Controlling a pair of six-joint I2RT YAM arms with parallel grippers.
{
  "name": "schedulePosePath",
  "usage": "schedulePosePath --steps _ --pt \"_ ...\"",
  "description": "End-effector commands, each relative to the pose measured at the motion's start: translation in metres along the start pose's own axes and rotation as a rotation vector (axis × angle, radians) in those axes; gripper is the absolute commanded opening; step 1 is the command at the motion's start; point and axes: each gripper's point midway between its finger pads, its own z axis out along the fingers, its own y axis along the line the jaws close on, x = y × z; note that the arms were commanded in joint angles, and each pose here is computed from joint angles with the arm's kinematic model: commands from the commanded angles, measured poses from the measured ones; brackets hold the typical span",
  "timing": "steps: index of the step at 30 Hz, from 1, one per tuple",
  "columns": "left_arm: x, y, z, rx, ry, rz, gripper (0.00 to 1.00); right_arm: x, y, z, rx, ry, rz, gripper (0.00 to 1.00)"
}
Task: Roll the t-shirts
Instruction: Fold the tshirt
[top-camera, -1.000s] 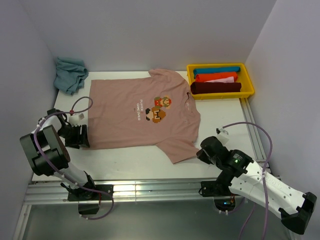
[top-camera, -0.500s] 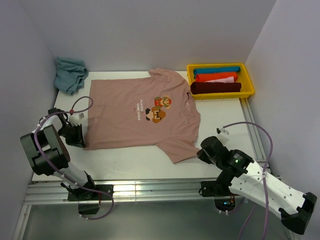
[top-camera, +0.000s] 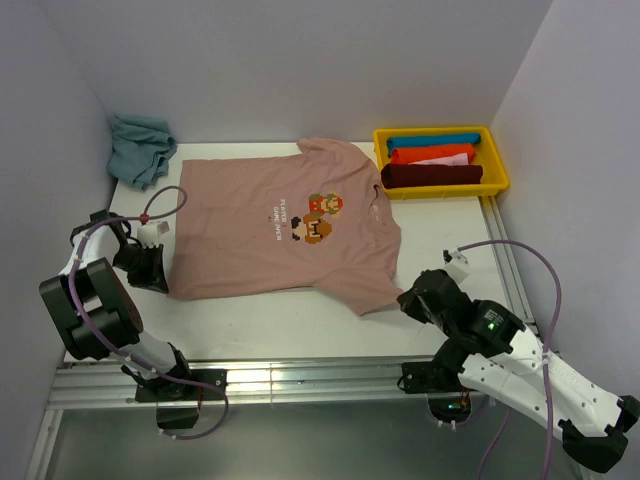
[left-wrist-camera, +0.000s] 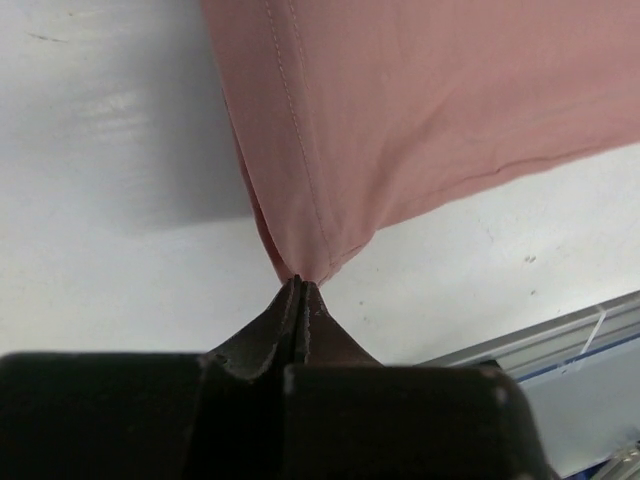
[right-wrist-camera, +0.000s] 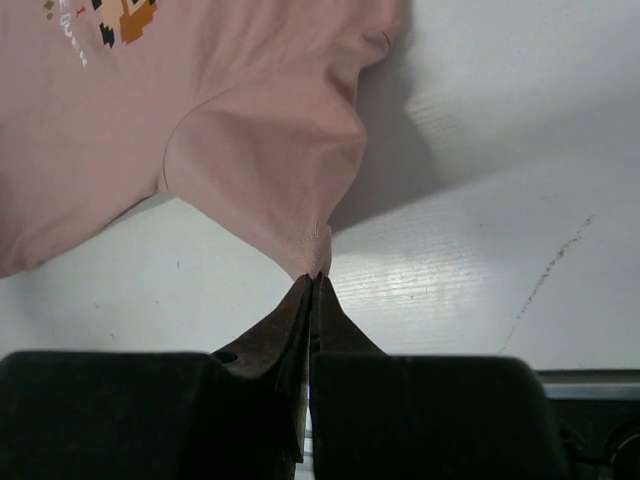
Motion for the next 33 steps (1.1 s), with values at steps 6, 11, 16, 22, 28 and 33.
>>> schedulePosePath --steps 6,11,16,22,28,33 --pt "0.009 -0.009 -0.022 0.003 -0.016 0.078 0.0 -0.014 -0.001 -0.022 -0.034 -0.035 0.029 0.0" --pt "0.003 -0.015 -0.03 0.034 -0.041 0.086 0.0 -0.016 0.004 -0.023 -0.055 -0.04 0.026 0.0" --pt "-0.002 -0.019 -0.031 0.068 -0.046 0.106 0.12 -0.022 0.017 -0.019 -0.039 -0.039 -0.016 0.0" --pt "0.02 -0.024 -0.002 0.106 0.002 0.088 0.47 -0.021 0.022 -0.012 -0.041 -0.042 -0.028 0.0" --pt "0.025 -0.018 0.016 0.083 0.014 0.022 0.55 -0.015 0.019 -0.003 -0.025 -0.035 -0.021 0.0" --pt "0.031 -0.006 0.025 0.034 0.052 -0.027 0.56 -0.009 0.019 0.005 -0.027 -0.026 -0.01 0.0"
